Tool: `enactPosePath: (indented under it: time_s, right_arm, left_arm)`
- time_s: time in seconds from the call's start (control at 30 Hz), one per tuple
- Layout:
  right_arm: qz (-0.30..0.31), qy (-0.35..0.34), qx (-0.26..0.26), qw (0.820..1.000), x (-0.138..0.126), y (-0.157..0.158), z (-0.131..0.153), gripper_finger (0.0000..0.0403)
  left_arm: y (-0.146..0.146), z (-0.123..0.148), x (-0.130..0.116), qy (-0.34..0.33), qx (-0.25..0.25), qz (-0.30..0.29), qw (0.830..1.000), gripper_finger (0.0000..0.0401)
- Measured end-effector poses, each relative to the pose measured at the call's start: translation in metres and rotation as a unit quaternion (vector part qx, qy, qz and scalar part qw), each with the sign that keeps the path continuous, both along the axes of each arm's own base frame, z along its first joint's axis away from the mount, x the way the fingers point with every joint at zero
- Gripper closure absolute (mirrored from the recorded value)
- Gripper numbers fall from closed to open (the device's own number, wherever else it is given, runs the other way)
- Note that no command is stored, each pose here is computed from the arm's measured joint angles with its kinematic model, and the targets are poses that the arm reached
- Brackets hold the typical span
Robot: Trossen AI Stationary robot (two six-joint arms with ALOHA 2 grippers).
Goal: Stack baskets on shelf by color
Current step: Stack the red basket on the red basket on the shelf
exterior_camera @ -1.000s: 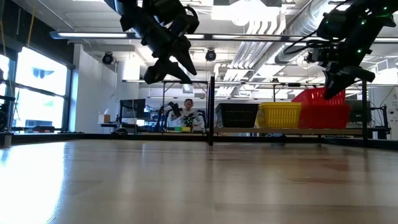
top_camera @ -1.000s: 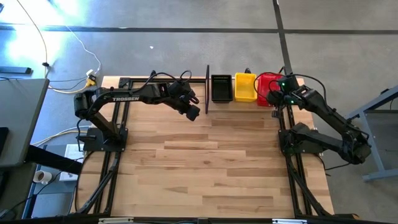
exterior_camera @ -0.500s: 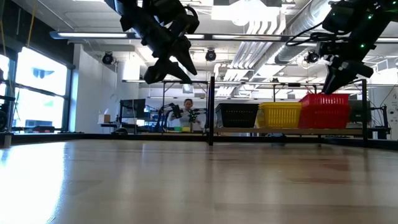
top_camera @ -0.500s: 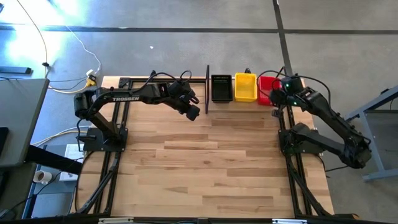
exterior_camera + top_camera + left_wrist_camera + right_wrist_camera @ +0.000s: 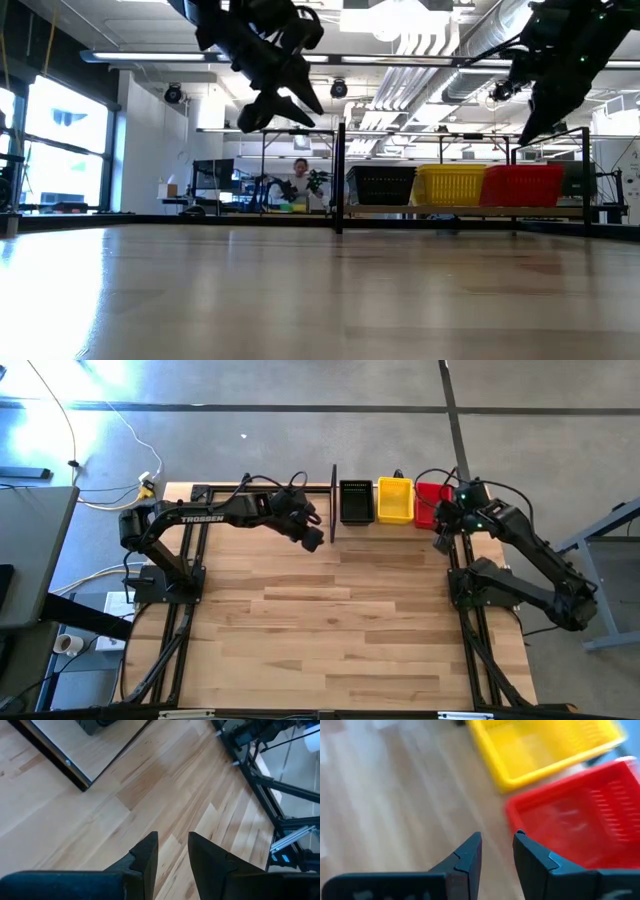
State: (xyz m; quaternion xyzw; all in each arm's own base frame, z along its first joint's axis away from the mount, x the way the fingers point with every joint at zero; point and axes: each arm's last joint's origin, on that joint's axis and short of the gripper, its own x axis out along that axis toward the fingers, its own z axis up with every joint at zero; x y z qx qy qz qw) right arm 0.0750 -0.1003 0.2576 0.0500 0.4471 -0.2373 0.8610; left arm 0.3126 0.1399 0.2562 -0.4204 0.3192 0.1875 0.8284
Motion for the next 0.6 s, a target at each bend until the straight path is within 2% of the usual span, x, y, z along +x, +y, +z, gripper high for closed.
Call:
enactPosePath:
  time_s: [0.07, 0.37, 0.6]
  right_arm:
    - [0.004, -0.008, 0.024, 1.0, 0.001, 0.0, -0.003, 0.0304]
    - [0.0, 0.024, 0.072, 0.997, 0.011, -0.014, -0.017, 0.0304]
    - [-0.042, 0.102, 0.089, 0.99, 0.014, -0.026, -0.031, 0.0304]
  left_arm:
    - [0.0, 0.001, 0.001, -0.006, 0.0, 0.003, 1.0, 0.0304]
    - [0.001, 0.003, 0.002, -0.017, 0.005, 0.003, 1.0, 0.0304]
    - [0.001, 0.003, 0.002, -0.017, 0.005, 0.003, 1.0, 0.0304]
